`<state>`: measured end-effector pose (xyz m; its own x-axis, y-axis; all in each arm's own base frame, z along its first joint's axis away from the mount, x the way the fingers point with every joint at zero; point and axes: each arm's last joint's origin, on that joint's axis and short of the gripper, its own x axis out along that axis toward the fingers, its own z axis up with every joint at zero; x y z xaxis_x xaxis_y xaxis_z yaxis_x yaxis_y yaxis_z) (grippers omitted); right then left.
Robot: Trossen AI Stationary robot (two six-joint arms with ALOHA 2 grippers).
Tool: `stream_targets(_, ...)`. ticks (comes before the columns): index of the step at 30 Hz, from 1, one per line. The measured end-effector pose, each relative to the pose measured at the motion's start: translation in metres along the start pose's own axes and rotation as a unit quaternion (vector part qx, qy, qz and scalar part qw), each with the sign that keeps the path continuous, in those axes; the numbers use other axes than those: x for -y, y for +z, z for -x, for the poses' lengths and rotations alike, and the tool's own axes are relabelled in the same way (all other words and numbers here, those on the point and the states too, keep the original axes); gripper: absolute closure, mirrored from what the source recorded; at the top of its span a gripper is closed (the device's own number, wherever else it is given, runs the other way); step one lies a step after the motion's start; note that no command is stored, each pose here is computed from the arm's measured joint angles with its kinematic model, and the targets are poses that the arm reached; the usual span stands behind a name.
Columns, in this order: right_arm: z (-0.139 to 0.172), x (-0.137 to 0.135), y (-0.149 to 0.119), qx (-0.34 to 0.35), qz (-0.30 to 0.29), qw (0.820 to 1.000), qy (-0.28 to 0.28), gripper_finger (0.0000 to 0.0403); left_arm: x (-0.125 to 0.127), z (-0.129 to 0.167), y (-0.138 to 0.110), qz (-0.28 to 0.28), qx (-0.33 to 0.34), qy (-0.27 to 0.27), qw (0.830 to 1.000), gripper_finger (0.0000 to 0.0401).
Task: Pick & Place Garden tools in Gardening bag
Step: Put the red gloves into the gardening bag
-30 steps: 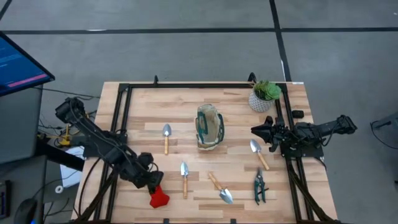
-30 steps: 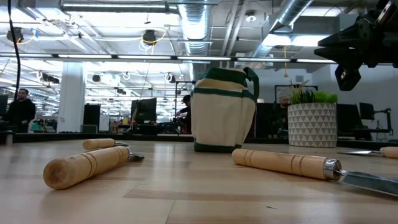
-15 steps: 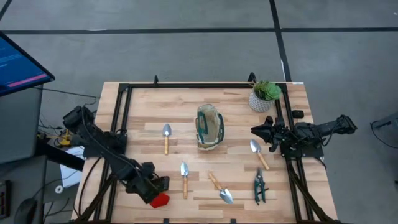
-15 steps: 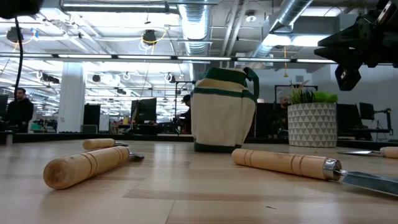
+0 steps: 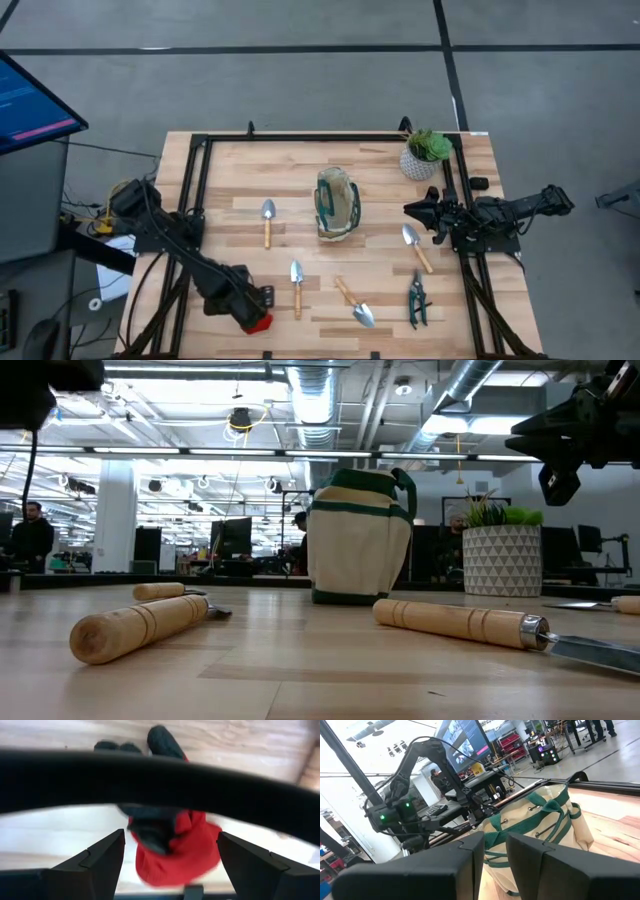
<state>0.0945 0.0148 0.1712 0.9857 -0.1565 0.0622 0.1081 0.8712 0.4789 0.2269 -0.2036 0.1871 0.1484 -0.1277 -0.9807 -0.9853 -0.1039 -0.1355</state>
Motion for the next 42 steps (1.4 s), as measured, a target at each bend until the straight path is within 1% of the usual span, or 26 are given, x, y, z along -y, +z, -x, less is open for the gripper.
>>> stream_targets(9,0.000,0.000,0.000,0.000,0.000,1.000,0.000,0.0327,-0.002,-0.019,-0.001,-0.004,0.030,0.028,0.999,0.0116)
stream_targets(16,0.000,0.000,0.000,0.000,0.000,1.000,0.000,0.0327,0.005,-0.042,0.001,-0.001,0.057,0.030,0.998,0.0117)
stream_targets(19,0.000,0.000,0.000,0.000,0.000,1.000,0.000,0.0327,0.006,-0.045,0.002,-0.006,0.063,0.030,0.998,0.0129)
stream_targets(22,0.000,0.000,0.000,0.000,0.000,1.000,0.000,0.0327,0.006,-0.044,0.002,-0.013,0.063,0.030,0.997,0.0163)
stream_targets(24,0.000,0.000,0.000,0.000,0.000,1.000,-0.001,0.0327,0.006,-0.040,0.002,-0.013,0.058,0.024,0.998,0.0199)
stream_targets(29,0.000,0.000,0.000,0.000,0.000,1.000,-0.001,0.0327,0.007,-0.014,0.007,-0.028,0.053,-0.007,0.998,0.0319)
stream_targets(31,0.000,0.000,0.000,0.000,0.001,1.000,-0.001,0.0327,0.008,0.001,0.013,-0.032,0.063,-0.032,0.997,0.0367)
stream_targets(32,0.000,0.000,0.000,0.001,0.000,1.000,-0.001,0.0327,0.010,0.009,0.017,-0.033,0.070,-0.054,0.996,0.0381)
stream_targets(33,0.000,0.000,0.000,0.000,0.001,1.000,-0.001,0.0327,0.012,0.019,0.022,-0.027,0.081,-0.082,0.993,0.0385)
stream_targets(35,0.000,0.000,0.000,0.001,0.000,1.000,-0.001,0.0327,0.017,0.041,0.035,-0.015,0.117,-0.151,0.981,0.0383)
stream_targets(37,0.000,0.000,0.000,0.001,0.000,1.000,-0.001,0.0327,0.023,0.066,0.053,-0.008,0.158,-0.221,0.962,0.0381)
stream_targets(39,0.000,0.000,0.000,0.001,0.000,1.000,-0.002,0.0327,0.029,0.090,0.075,-0.005,0.212,-0.278,0.937,0.0384)
stream_targets(42,0.000,0.000,0.000,0.001,0.000,1.000,-0.002,0.0327,0.036,0.126,0.111,-0.006,0.305,-0.342,0.889,0.0391)
